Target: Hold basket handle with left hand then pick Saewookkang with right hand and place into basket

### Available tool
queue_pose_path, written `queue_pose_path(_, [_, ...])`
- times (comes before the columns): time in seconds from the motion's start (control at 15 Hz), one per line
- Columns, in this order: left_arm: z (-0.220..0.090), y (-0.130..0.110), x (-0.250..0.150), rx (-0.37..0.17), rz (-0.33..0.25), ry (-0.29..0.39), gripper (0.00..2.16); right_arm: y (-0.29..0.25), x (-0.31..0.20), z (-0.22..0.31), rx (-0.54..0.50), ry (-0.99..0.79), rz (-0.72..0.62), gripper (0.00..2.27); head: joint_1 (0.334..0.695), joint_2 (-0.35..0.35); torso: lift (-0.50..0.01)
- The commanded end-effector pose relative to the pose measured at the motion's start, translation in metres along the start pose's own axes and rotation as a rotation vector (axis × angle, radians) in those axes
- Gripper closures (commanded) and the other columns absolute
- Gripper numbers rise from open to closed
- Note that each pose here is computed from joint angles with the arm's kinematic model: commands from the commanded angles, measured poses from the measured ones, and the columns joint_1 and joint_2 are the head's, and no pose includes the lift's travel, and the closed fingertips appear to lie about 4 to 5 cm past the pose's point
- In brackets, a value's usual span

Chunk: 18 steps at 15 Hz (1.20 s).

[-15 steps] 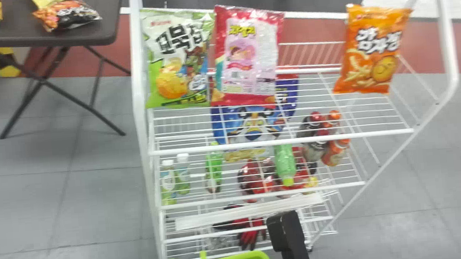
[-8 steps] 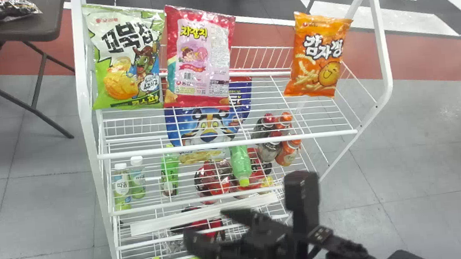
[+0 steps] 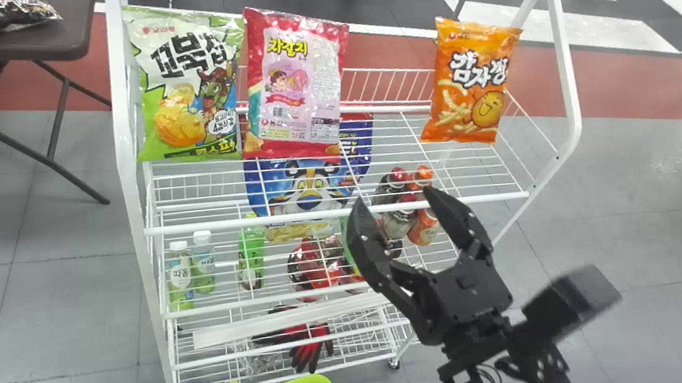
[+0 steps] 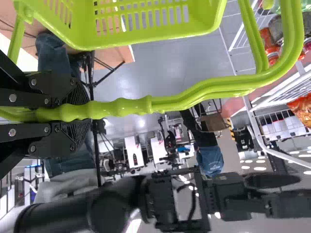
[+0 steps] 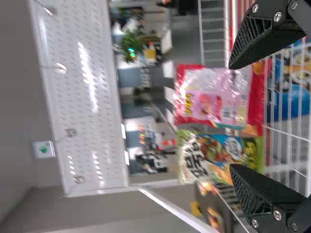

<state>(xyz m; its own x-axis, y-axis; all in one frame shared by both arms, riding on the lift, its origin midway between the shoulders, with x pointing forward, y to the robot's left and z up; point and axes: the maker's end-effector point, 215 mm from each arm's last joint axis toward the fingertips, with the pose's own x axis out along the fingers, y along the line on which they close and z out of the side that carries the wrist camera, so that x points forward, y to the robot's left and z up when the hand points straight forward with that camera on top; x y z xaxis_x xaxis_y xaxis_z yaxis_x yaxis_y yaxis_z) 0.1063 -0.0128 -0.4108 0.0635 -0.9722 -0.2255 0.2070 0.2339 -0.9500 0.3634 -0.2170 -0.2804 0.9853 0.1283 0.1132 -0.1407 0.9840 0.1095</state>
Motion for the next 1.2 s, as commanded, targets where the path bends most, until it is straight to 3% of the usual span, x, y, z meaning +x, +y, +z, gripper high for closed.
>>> queue_pose_path(0.0, [0.002,0.001,0.003,0.002,-0.006,0.004,1.77,-0.009,-0.012,-0.013,0.012,-0.002,-0.045,0.09,0.695,-0.35,-0.019])
queue_pose_path(0.27, [0.0,0.002,0.003,-0.006,-0.01,0.006,1.77,-0.018,-0.012,-0.04,0.014,0.115,-0.072,0.09,0.695,-0.35,-0.019])
queue_pose_path(1.13, [0.003,0.002,0.002,0.001,-0.016,0.006,1.77,-0.016,-0.015,-0.031,0.022,0.109,-0.078,0.09,0.695,-0.35,-0.019])
